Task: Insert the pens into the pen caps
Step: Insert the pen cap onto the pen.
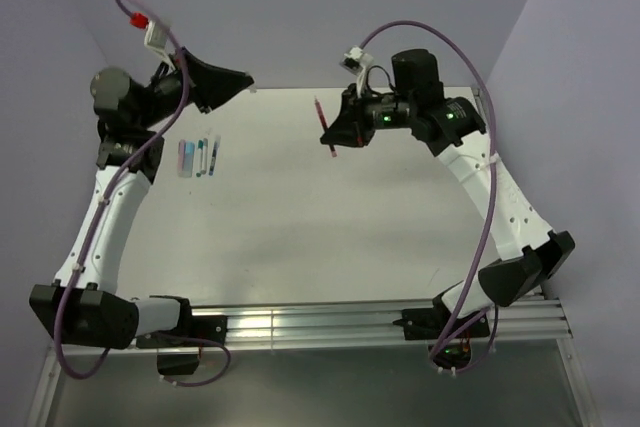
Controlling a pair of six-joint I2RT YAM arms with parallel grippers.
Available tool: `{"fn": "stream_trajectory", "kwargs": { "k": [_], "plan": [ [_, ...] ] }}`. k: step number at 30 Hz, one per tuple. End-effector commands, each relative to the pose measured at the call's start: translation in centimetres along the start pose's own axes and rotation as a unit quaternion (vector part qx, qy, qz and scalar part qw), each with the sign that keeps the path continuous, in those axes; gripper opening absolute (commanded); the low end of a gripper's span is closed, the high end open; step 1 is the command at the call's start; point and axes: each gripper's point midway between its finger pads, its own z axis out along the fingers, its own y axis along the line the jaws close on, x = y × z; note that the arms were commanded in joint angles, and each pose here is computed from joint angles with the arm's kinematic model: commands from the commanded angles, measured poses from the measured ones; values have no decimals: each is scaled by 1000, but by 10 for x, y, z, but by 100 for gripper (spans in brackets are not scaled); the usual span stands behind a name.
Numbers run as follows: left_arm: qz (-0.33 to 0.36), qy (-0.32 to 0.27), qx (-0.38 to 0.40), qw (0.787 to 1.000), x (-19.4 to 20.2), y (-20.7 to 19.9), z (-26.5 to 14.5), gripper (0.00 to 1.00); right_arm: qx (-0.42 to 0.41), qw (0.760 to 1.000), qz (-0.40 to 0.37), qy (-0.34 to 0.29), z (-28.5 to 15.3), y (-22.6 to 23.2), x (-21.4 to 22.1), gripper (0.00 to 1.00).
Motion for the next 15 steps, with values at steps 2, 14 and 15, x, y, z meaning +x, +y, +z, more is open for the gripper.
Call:
{"fn": "stream_trajectory", "kwargs": {
  "k": [2,14,15],
  "plan": [
    [-86,-81,203,972,2,-45,-33,0,-85,994,-64,3,18,53,-11,0],
    [-92,-139,325,931,3,-92,-74,0,-185,977,-100,17,25,121,-6,0],
    [-94,-138,328,930,5,-94,-76,0,-193,976,-98,17,24,124,-6,0]
  ]
}}
